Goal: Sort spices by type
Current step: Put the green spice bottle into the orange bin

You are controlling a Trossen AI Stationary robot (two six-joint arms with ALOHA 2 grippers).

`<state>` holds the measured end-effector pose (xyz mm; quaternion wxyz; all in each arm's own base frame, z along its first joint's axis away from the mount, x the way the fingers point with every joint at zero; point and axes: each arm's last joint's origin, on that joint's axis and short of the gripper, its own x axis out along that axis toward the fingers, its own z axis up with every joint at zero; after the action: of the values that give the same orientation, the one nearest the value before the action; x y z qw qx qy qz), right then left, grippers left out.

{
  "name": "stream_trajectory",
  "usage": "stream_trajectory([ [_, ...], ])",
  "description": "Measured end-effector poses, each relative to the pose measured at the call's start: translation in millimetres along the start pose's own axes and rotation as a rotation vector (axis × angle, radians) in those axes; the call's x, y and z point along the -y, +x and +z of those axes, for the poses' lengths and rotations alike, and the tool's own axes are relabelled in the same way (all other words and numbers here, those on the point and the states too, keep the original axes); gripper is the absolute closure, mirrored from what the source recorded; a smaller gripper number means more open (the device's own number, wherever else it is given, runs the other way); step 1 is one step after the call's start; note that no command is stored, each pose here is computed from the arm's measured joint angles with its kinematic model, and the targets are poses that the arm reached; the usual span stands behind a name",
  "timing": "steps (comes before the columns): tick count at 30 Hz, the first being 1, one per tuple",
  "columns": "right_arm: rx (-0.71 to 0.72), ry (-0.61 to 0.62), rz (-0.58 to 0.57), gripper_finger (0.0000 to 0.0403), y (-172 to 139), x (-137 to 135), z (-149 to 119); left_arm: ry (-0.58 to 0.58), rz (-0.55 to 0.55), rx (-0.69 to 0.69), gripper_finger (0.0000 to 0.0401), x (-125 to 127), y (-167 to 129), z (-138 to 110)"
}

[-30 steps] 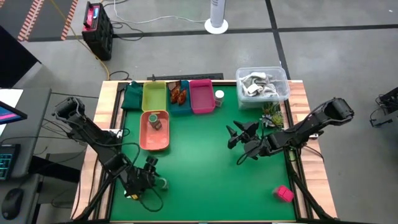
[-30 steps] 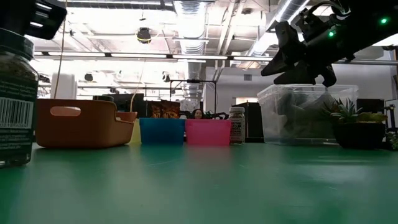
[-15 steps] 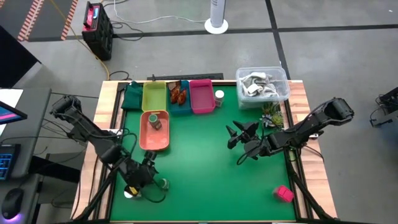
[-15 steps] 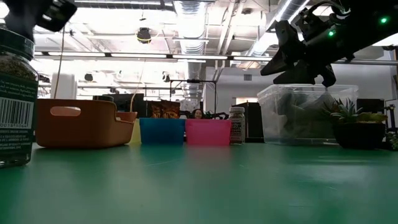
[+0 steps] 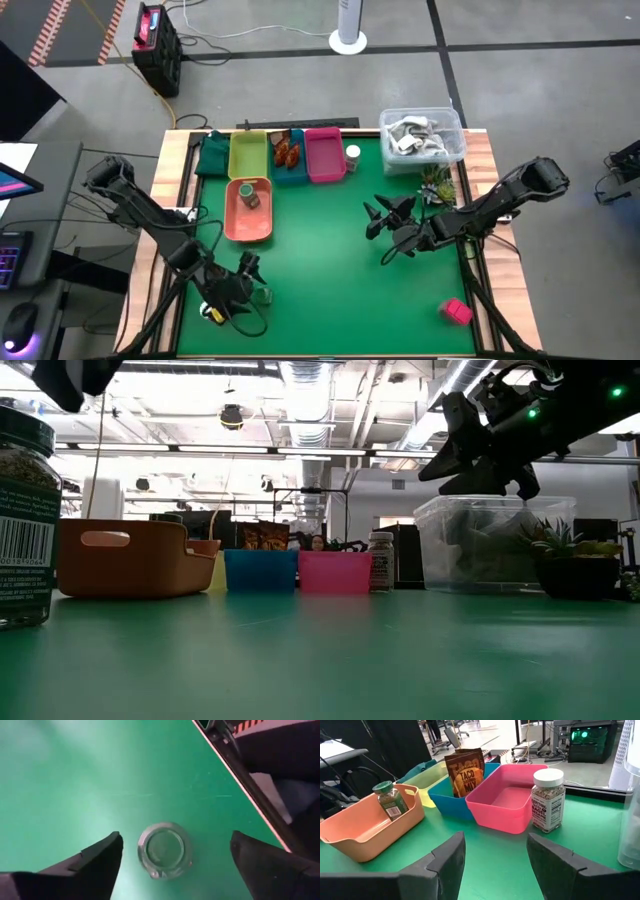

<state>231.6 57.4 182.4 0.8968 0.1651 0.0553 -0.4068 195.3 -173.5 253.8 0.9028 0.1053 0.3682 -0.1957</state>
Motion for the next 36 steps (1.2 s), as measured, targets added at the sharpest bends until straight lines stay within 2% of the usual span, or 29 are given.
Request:
stream_trajectory([
  [7, -0.005, 0.001, 0.005, 0.0163, 0.0, -0.2, -0.1, 0.129, 0.034, -0.047, 0.0036, 4.2, 22.0, -3.6],
  [11, -0.005, 0.001, 0.005, 0.0163, 0.0, -0.2, -0.1, 0.162, 0.044, -0.094, 0.0036, 4.7, 35.0, -7.9],
  [16, -0.005, 0.001, 0.005, 0.0163, 0.0, -0.2, -0.1, 0.156, 0.058, -0.134, 0.0036, 2.1, 44.0, -11.5],
  [21, -0.005, 0.0, 0.005, 0.0163, 0.0, -0.2, -0.1, 0.087, 0.077, -0.131, 0.0044, -5.0, 44.7, -10.1],
  [30, -0.005, 0.0, 0.005, 0.0163, 0.0, -0.2, -0.1, -0.051, 0.053, -0.146, 0.0103, -14.8, 46.9, -9.4],
  [36, -0.005, -0.001, 0.005, 0.0163, 0.0, -0.1, -0.2, -0.075, 0.068, -0.156, 0.0175, -21.2, 47.8, -9.7],
])
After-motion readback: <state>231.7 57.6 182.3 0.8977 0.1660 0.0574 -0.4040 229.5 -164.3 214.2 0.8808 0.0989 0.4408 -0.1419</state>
